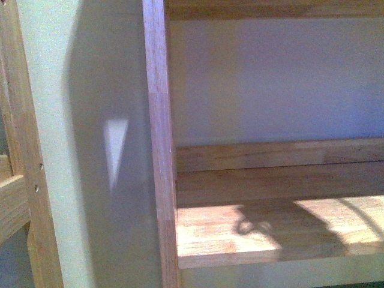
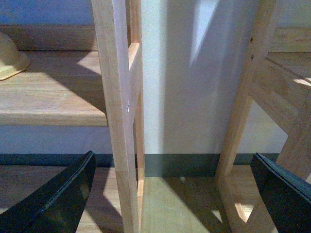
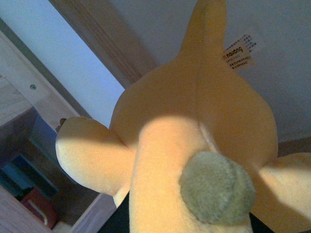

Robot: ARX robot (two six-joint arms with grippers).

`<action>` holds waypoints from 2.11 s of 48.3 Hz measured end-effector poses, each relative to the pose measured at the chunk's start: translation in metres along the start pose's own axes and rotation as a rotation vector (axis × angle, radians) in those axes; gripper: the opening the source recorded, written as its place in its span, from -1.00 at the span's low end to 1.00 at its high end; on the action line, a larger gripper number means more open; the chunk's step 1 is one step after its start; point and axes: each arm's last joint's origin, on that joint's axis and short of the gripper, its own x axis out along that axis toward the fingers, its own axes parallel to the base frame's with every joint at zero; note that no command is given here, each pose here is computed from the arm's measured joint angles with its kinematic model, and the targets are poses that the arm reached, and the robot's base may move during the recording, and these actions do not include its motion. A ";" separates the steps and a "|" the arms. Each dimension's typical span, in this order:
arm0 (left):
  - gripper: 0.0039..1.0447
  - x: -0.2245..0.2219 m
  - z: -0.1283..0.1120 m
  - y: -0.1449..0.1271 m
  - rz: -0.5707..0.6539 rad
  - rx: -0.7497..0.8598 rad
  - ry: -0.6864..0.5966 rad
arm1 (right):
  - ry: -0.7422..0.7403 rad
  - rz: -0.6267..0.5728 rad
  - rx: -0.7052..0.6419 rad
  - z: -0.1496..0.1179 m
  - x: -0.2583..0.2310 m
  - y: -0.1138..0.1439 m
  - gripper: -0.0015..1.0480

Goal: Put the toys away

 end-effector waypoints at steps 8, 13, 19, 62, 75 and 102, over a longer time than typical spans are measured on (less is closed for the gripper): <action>0.89 0.000 0.000 0.000 0.000 0.000 0.000 | 0.044 -0.004 0.083 -0.026 0.003 -0.015 -0.61; 0.89 0.000 0.000 0.000 0.000 0.000 0.000 | 0.053 -0.014 0.113 -0.035 0.004 -0.022 -0.61; 0.89 0.000 0.000 0.000 0.000 0.000 0.000 | 0.049 -0.021 0.134 -0.040 0.003 -0.025 -0.61; 0.89 0.000 0.000 0.000 0.000 0.000 0.000 | -0.012 -0.086 -0.097 -0.048 -0.004 0.004 0.92; 0.89 0.000 0.000 0.000 0.000 0.000 0.000 | -0.065 -0.160 -0.260 -0.041 -0.020 0.022 0.99; 0.89 0.000 0.000 0.000 0.000 0.000 0.000 | -0.174 -0.240 -0.482 -0.043 -0.105 0.053 0.99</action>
